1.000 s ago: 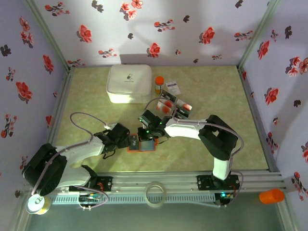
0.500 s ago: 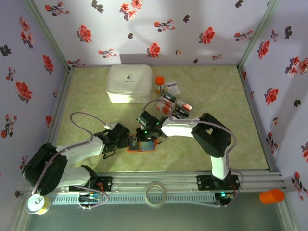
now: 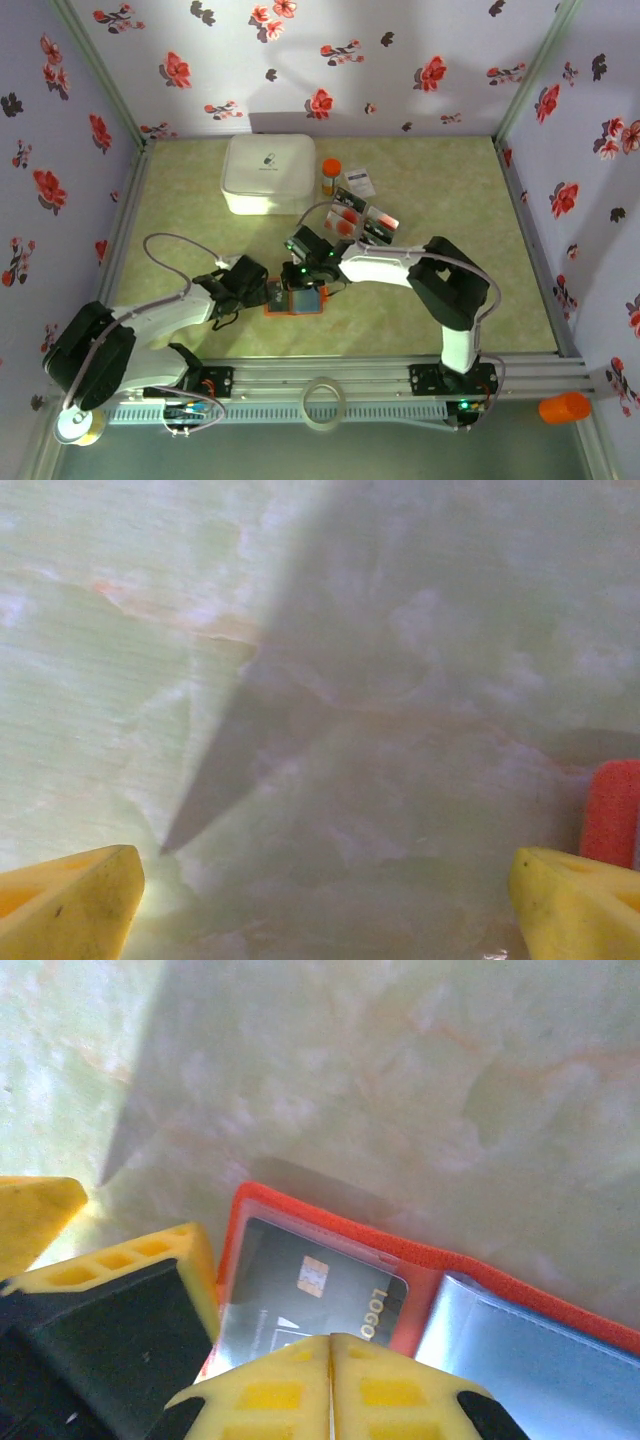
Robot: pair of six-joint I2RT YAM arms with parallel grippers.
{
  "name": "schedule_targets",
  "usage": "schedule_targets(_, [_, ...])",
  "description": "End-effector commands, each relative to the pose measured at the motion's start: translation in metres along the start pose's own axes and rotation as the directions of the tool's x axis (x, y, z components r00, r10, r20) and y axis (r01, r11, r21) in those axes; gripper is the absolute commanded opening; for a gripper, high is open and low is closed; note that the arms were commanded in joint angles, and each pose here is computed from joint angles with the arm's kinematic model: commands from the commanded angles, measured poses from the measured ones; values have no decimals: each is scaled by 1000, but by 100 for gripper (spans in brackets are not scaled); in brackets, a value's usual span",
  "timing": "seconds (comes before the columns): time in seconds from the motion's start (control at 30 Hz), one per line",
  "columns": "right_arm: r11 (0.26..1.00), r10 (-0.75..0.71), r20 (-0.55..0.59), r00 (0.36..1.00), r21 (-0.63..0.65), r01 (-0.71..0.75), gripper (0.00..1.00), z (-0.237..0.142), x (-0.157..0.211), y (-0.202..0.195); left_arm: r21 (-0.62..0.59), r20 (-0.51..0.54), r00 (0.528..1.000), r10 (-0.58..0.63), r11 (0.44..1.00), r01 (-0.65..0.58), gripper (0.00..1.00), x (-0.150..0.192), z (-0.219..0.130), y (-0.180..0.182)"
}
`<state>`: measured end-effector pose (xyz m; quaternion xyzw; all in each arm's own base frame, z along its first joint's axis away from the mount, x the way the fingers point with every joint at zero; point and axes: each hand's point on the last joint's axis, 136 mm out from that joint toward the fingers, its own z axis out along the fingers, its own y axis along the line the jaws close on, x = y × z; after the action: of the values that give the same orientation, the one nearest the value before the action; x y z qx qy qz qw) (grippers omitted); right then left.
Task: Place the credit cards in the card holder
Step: Insert the credit card into the card slot.
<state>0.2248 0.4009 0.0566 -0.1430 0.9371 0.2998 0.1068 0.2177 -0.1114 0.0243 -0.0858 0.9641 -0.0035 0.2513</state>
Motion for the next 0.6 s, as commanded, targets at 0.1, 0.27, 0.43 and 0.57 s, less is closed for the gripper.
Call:
schedule_targets(0.1, [1000,6,62,998,21,-7,13,-33,-10,-15,23,60,998,-24,999,23,97,-28,-29,1])
schedule_targets(0.27, [995,-10,100,995,99,0,20,-53,-9,-36,104,100,994,-38,994,27,100,-47,-51,-13])
schedule_targets(0.43, [985,-23,111,994,172,3,20,-68,-5,-58,234,127,989,-70,972,39,100,-59,-71,-39])
schedule_targets(0.57, [985,-20,122,992,173,-2,20,-75,-4,-67,293,137,988,-66,956,24,100,-56,-80,-61])
